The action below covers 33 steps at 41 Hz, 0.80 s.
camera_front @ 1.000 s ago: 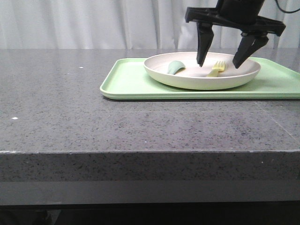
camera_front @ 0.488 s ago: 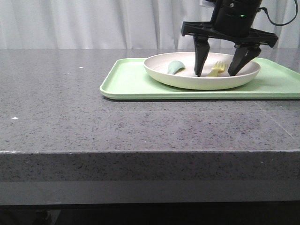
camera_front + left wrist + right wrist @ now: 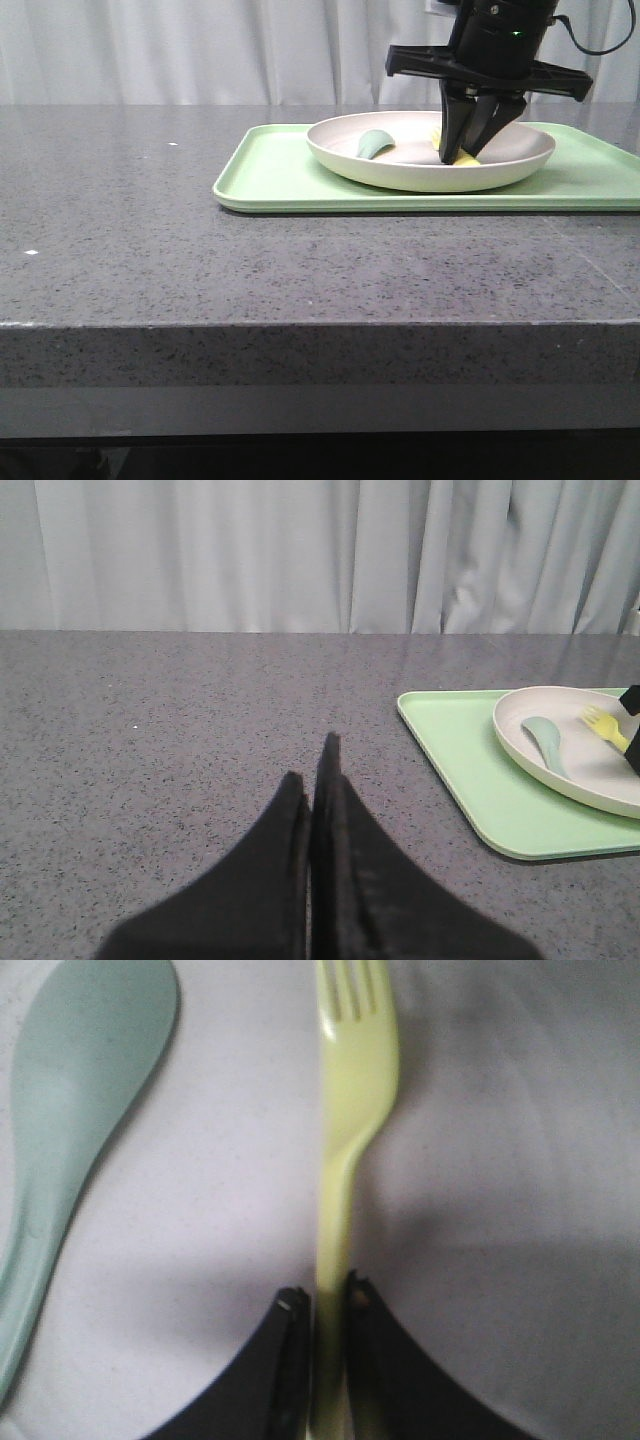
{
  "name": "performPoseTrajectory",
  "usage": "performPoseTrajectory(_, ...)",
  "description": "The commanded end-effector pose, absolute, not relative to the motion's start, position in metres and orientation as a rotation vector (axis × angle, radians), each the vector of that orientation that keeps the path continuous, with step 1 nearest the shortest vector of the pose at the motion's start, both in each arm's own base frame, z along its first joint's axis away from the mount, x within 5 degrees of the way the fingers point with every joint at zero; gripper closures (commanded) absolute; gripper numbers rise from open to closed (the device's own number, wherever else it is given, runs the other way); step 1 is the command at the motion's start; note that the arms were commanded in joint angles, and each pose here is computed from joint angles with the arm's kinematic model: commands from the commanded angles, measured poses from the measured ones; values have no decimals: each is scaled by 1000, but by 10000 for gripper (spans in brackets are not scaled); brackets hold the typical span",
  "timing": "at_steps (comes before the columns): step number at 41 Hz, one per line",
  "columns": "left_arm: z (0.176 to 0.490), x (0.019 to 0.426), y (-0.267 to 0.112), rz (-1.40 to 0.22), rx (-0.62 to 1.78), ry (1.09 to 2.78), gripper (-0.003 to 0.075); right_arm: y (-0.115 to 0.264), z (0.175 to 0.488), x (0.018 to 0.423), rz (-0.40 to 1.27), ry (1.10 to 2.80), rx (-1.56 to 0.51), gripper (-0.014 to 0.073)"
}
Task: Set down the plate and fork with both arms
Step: 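Lift the fork off the plate and lower it onto the tray beside the plate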
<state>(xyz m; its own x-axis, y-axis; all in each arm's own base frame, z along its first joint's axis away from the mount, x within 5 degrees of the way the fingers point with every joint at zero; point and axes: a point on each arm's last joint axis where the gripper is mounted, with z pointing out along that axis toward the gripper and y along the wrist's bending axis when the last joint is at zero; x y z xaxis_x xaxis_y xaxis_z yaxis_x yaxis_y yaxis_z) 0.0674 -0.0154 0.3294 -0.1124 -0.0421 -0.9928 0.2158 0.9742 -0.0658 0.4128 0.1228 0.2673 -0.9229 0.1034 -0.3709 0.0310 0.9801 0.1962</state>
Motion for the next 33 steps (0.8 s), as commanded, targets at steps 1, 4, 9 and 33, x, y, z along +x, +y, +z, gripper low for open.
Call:
performPoseTrajectory(1,344,67,-15,-226,125,1578,739,121,306,409,299,2624,86,559)
performPoseTrajectory(4,344,67,-15,-226,125,1578,739,121,313,409,304,2609,84,559)
performPoseTrajectory(9,344,67,-15,-226,125,1578,739,120,328,408,316,2571,82,559)
performPoseTrajectory(33,344,67,-15,-226,125,1578,739,34,360,404,31,2584,163,559)
